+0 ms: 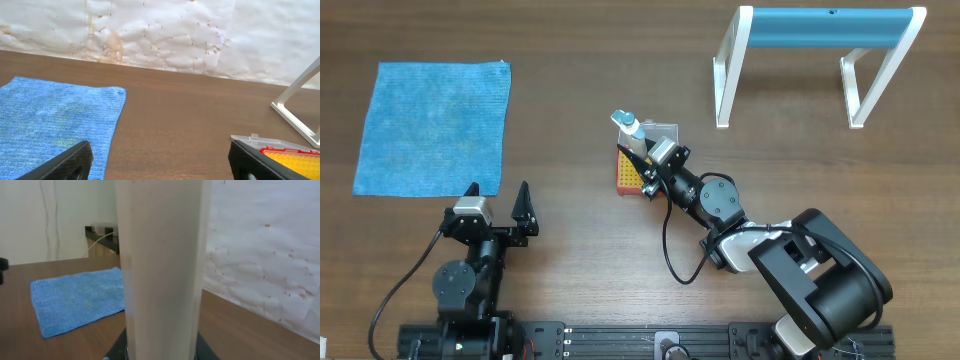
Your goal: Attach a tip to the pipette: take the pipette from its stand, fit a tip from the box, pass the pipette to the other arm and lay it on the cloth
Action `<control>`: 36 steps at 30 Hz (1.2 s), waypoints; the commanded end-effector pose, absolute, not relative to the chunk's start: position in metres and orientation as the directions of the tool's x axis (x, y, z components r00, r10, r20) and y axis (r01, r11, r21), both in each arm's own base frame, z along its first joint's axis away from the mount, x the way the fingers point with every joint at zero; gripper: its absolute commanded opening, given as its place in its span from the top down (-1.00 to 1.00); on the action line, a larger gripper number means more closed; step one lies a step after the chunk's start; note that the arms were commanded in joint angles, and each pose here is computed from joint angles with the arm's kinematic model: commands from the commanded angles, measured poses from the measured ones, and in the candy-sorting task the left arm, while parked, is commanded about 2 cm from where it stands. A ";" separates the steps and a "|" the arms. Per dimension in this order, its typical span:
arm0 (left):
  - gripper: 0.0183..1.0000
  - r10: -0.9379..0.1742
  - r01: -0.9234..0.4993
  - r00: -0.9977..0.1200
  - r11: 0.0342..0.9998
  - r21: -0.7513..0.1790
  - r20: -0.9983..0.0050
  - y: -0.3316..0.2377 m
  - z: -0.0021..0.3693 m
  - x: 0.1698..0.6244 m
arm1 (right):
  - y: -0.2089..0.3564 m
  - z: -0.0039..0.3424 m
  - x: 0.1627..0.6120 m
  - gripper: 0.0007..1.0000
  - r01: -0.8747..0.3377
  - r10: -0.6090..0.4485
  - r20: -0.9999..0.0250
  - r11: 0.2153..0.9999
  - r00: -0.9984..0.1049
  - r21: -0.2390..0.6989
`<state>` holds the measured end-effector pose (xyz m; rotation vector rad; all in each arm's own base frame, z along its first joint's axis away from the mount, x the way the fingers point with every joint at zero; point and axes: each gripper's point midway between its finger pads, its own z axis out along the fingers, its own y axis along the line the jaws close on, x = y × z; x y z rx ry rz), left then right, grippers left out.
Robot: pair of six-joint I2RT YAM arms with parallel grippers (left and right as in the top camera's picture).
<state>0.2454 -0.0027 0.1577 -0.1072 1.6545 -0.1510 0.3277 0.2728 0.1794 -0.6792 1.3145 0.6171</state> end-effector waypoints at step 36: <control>-0.75 -0.155 -0.001 -0.087 0.988 -0.156 -0.984 0.001 0.156 0.245 | 0.271 0.147 0.357 0.85 -0.731 0.054 -0.998 0.682 0.029 0.016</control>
